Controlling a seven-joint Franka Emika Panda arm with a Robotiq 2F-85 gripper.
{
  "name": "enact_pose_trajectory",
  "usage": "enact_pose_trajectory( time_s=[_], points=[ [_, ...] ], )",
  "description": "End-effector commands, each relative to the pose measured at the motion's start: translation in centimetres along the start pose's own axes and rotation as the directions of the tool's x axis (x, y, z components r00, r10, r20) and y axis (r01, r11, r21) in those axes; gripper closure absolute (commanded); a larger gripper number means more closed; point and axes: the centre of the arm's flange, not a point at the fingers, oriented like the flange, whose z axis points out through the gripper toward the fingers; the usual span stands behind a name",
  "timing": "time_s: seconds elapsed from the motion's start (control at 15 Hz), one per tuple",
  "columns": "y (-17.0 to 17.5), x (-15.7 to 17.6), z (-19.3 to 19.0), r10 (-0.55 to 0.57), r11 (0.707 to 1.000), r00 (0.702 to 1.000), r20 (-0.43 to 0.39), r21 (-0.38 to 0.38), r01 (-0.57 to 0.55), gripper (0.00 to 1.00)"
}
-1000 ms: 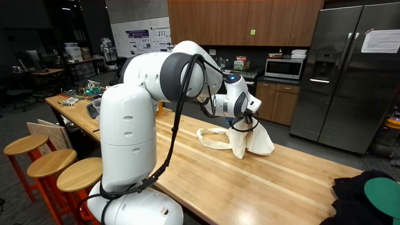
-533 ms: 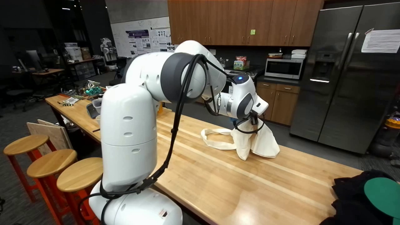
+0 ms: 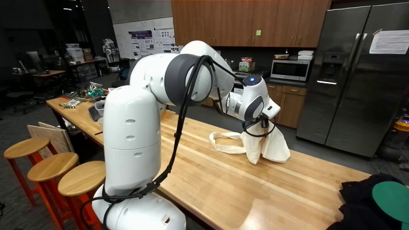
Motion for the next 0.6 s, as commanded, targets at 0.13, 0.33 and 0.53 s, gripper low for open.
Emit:
enact_pose_trajectory(
  time_s=[0.13, 0.33, 0.53],
  points=[
    [-0.53, 1.64, -0.59, 0.035, 0.999, 0.999, 0.010, 0.014, -0.035, 0.99],
    [-0.59, 1.75, -0.61, 0.043, 0.999, 0.999, 0.010, 0.015, -0.043, 0.99],
    [-0.67, 1.72, -0.67, 0.043, 0.999, 0.999, 0.010, 0.016, -0.043, 0.99]
  ],
)
